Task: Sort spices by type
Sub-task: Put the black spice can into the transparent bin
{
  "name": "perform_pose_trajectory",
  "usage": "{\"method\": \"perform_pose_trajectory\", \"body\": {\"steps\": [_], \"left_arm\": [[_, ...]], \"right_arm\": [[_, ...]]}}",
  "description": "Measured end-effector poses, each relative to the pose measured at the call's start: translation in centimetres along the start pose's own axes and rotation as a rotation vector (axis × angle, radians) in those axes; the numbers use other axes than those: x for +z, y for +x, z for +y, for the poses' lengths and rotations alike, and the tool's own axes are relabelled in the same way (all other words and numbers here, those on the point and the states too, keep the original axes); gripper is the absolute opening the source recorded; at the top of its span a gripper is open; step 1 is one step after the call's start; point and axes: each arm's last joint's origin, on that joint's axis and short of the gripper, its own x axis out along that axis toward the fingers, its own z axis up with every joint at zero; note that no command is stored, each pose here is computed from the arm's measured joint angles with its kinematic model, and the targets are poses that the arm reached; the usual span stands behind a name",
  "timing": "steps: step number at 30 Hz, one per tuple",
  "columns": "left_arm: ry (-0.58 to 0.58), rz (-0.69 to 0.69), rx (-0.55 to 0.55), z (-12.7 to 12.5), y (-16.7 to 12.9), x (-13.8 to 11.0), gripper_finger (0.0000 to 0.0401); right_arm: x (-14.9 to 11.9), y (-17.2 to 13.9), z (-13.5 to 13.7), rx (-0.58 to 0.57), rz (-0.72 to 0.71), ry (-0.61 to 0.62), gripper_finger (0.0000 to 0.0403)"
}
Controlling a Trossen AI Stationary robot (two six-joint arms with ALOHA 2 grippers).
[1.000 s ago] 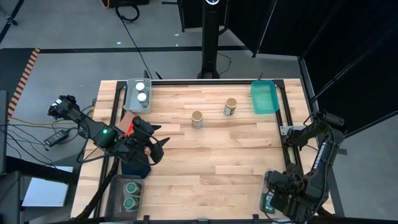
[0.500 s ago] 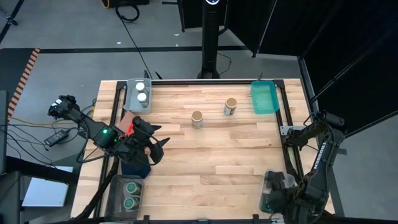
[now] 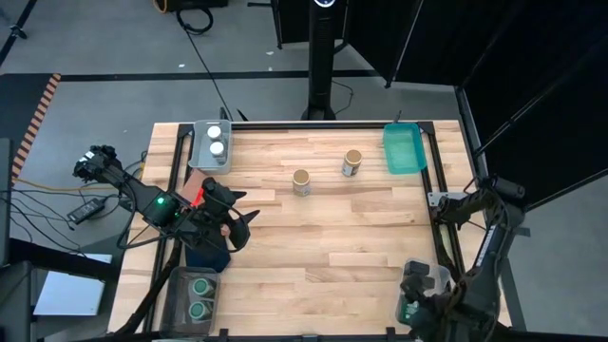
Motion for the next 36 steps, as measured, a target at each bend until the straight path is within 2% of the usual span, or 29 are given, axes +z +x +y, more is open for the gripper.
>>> {"method": "perform_pose_trajectory", "body": {"steps": [5, 10, 12, 14, 21, 25, 36], "left_arm": [[-0.001, -0.005, 0.003, 0.0, 0.0, 0.0, 0.0302], [-0.020, -0.027, -0.002, -0.4, 0.2, 0.1, 0.0302], [-0.003, -0.027, -0.004, -0.8, 0.6, 0.1, 0.0302], [0.010, -0.018, -0.003, -1.1, 1.1, 0.0, 0.0302], [0.037, 0.053, 0.030, -2.1, 3.4, -0.8, 0.0302], [0.037, 0.049, 0.035, -2.9, 4.3, -1.2, 0.0302], [0.033, 0.024, 0.020, -3.4, 4.5, -1.1, 0.0302]], "right_arm": [[0.2, 2.5, 0.6, -0.041, 0.084, -0.035, 0.0306], [-0.5, 3.6, 0.4, -0.098, 0.202, 0.132, 0.0297], [-0.5, 3.5, 0.3, -0.107, 0.201, 0.149, 0.0295], [-0.6, 3.4, 0.5, -0.116, 0.183, 0.108, 0.0294], [-1.3, 3.1, 2.3, -0.079, 0.158, -0.147, 0.0298], [-1.5, 3.0, 2.9, -0.127, 0.112, -0.250, 0.0294], [-2.1, 5.6, 2.5, -0.085, 0.091, -0.288, 0.0295]]}}
